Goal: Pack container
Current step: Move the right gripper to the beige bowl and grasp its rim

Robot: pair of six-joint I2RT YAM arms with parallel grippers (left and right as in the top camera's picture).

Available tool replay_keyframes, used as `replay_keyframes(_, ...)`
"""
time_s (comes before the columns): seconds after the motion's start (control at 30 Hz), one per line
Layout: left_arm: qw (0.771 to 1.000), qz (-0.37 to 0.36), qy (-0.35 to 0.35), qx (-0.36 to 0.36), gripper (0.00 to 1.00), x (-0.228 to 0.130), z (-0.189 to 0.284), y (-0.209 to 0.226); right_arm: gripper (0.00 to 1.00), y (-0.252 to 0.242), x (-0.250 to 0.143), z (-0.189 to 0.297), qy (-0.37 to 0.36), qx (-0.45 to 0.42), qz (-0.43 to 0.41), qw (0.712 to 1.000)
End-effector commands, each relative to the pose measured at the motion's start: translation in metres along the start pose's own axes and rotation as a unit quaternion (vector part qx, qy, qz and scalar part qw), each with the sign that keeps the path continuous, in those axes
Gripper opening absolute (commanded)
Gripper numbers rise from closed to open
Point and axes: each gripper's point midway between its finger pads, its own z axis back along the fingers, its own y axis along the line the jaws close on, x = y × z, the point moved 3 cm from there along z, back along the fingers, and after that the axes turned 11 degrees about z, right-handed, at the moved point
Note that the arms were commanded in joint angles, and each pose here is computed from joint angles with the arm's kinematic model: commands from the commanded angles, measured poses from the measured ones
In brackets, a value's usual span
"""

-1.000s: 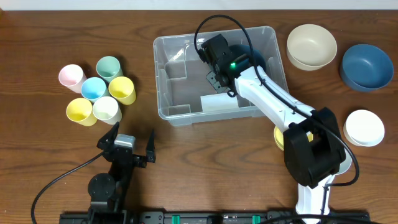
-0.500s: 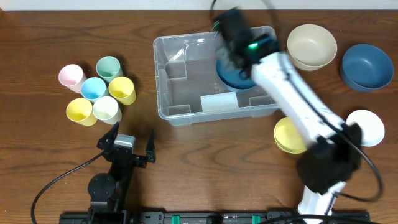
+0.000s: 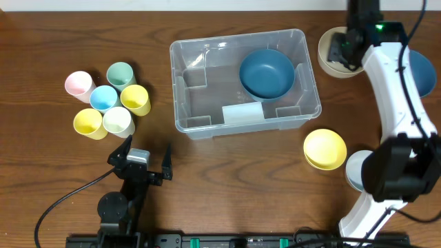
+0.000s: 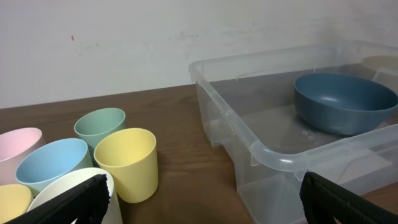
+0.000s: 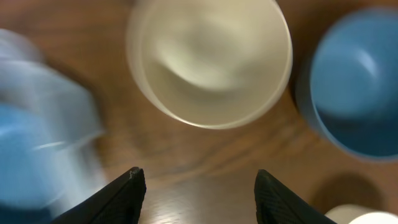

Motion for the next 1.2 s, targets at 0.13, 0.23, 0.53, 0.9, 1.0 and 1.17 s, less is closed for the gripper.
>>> replay_keyframes(0.13, 1.0, -0.005, 0.023, -0.005, 0.98, -0.014, -0.001, 0.0, 0.55, -0.025, -0.021, -0.055, 0.066, 0.021, -0.078, 0.995)
replay_keyframes(0.23, 1.0, -0.005, 0.023, -0.005, 0.98, -0.014, -0.001, 0.0, 0.52, -0.031, -0.024, -0.067, 0.076, 0.019, -0.101, 0.992)
replay_keyframes(0.53, 1.0, -0.005, 0.023, -0.005, 0.98, -0.014, -0.001, 0.0, 0.44, -0.027, -0.021, -0.098, 0.076, 0.036, -0.183, 0.98)
replay_keyframes(0.9, 1.0, -0.005, 0.023, -0.005, 0.98, -0.014, -0.001, 0.0, 0.38, -0.02, -0.026, -0.129, 0.086, 0.04, -0.199, 0.975)
replay_keyframes(1.0, 1.0, -0.005, 0.023, -0.005, 0.98, -0.014, -0.001, 0.0, 0.34, -0.019, -0.03, -0.135, 0.095, 0.038, -0.2, 0.974)
replay_keyframes(1.17, 1.0, -0.005, 0.023, -0.005, 0.98, -0.014, -0.001, 0.0, 0.06, -0.017, -0.035, -0.144, 0.103, 0.037, -0.199, 0.974)
